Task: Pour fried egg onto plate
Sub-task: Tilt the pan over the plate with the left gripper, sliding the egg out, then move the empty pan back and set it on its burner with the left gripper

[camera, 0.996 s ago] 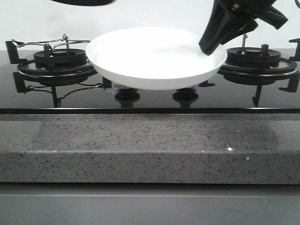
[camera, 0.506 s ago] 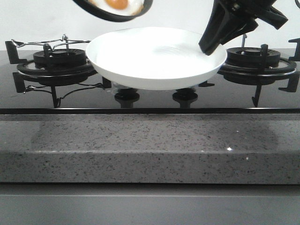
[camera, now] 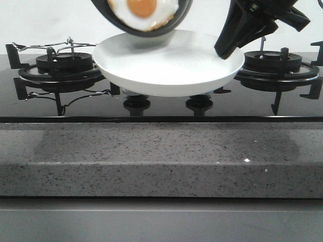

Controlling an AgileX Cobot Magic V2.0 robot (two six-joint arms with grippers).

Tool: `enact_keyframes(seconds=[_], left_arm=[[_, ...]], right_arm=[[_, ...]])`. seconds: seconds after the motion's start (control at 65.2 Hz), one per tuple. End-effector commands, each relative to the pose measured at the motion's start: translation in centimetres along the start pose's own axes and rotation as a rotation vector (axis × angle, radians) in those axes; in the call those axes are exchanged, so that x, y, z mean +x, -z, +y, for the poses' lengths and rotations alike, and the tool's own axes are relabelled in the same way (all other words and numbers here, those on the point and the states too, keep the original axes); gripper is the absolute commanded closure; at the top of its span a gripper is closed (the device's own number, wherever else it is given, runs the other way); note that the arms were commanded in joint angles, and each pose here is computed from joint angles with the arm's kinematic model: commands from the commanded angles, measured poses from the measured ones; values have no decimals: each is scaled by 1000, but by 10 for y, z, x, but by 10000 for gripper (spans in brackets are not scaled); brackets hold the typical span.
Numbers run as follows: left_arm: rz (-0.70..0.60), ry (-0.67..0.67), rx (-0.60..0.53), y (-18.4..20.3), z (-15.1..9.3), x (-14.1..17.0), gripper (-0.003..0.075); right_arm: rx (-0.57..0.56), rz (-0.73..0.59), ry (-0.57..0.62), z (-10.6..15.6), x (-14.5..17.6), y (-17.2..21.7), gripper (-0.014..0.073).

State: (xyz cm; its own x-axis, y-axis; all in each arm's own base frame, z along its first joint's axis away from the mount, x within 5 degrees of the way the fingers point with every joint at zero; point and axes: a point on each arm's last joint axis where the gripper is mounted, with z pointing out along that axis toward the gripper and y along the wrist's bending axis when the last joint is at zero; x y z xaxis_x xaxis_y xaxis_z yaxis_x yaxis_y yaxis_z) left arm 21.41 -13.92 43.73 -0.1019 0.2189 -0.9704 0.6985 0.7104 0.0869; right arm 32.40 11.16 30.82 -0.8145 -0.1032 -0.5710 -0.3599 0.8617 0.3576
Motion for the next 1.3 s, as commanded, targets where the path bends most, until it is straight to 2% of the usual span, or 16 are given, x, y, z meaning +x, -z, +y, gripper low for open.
enact_keyframes(seconds=[0.0, 0.276, 0.674, 0.843, 0.95, 1.149, 1.287], left_arm=[[-182, -55, -85, 15, -7, -19, 740], [-229, -218, -85, 6, -29, -9, 740], [-242, -236, -99, 6, -28, -10, 740], [-277, -36, -169, 10, -7, -11, 739], [-284, 170, -218, 13, 15, -7, 739], [-228, 370, -274, 15, 50, 8, 738], [-181, 478, -275, 14, 73, 21, 738]], right_arm=[[-28, -99, 7, 12, -10, 21, 655], [-28, -99, 7, 12, -10, 21, 655], [-28, -99, 7, 12, -10, 21, 655], [-28, -99, 7, 12, -10, 21, 655], [-28, -99, 7, 12, -10, 21, 655], [-28, -99, 7, 12, -10, 21, 655], [-28, -99, 7, 12, -10, 21, 655]])
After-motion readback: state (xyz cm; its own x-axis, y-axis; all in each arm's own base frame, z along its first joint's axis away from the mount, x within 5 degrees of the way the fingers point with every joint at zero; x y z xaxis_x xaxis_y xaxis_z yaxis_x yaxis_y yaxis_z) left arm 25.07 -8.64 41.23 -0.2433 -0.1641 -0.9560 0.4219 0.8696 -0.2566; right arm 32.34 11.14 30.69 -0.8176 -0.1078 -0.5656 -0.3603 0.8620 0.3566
